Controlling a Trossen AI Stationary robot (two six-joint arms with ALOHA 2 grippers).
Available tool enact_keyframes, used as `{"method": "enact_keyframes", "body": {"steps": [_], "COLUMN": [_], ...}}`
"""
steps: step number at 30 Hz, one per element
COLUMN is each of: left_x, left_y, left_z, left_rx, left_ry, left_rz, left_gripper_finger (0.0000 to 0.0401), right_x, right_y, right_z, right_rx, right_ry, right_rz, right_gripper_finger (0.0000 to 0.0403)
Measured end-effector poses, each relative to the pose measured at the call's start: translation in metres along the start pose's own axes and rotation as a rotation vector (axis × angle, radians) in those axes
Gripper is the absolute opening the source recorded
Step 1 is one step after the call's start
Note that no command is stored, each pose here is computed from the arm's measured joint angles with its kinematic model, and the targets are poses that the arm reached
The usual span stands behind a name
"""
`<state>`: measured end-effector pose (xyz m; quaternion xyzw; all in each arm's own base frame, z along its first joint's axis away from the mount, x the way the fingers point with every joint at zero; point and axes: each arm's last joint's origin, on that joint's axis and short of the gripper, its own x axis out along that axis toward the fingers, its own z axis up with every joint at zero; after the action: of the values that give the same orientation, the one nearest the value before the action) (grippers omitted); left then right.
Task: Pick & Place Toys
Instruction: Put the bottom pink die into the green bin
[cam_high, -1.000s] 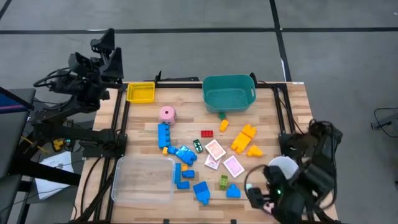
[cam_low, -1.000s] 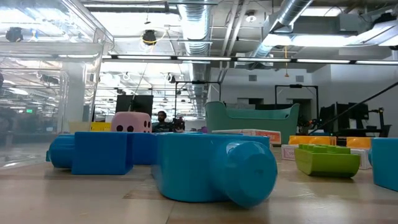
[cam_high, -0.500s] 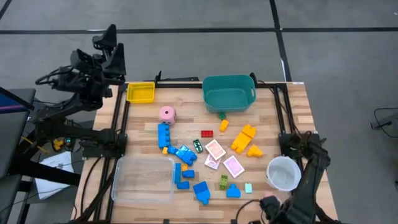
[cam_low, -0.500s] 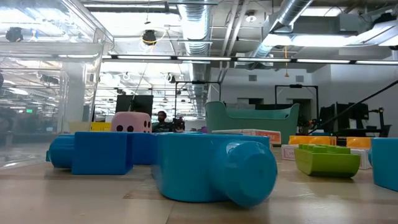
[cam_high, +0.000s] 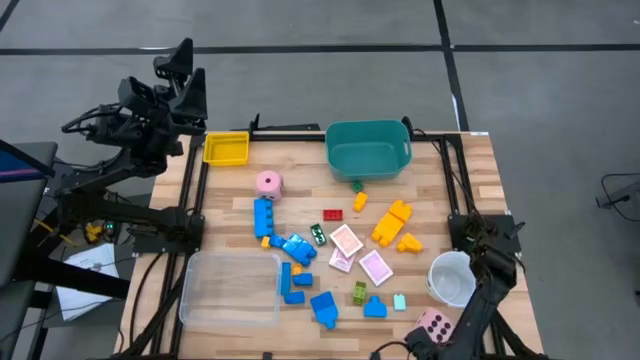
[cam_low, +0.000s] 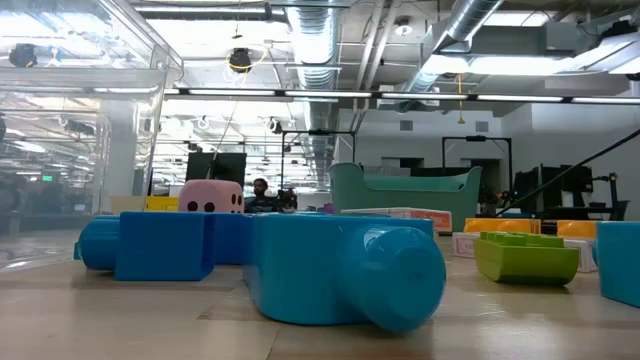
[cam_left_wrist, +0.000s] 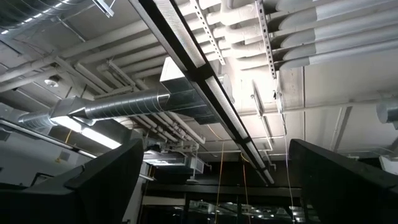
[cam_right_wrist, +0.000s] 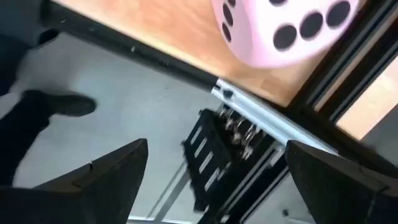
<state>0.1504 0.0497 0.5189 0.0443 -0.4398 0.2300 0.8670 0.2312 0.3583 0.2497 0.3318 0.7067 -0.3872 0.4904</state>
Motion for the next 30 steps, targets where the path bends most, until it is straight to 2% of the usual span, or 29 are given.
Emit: {"method": "enact_keyframes", "body": {"steps": [4,11,22,30], "left_x": [0.0,0.0,0.0,0.0], "left_y": [0.0,0.001,0.002,0.002], "left_z": [0.0,-0.001,-0.002,-0.006], "left_rx": [0.0,0.003,-0.041,-0.035], "left_ry": [0.003,0.017,0.019,0.065], "left_rz": [0.003,0.035,0.057,0.071], "left_gripper_finger": [0.0397,0.0397,0.0397,0.0397], "right_x": [0.013,0.038,0.055,0.063], "right_y": [0.003,-0.009,-0.017,-0.018], "right_z": [0.004,-0.002,-0.004,0.002], "right_rx": [0.005,0.098,0.22,0.233], "right_ry": [-0.05,-0.111,-0.252,-0.315], "right_rz": [-0.028,-0.108,-0.084,-0.083], "right_gripper_finger": [0.0372,0.0372,0.0372,0.0372]}}
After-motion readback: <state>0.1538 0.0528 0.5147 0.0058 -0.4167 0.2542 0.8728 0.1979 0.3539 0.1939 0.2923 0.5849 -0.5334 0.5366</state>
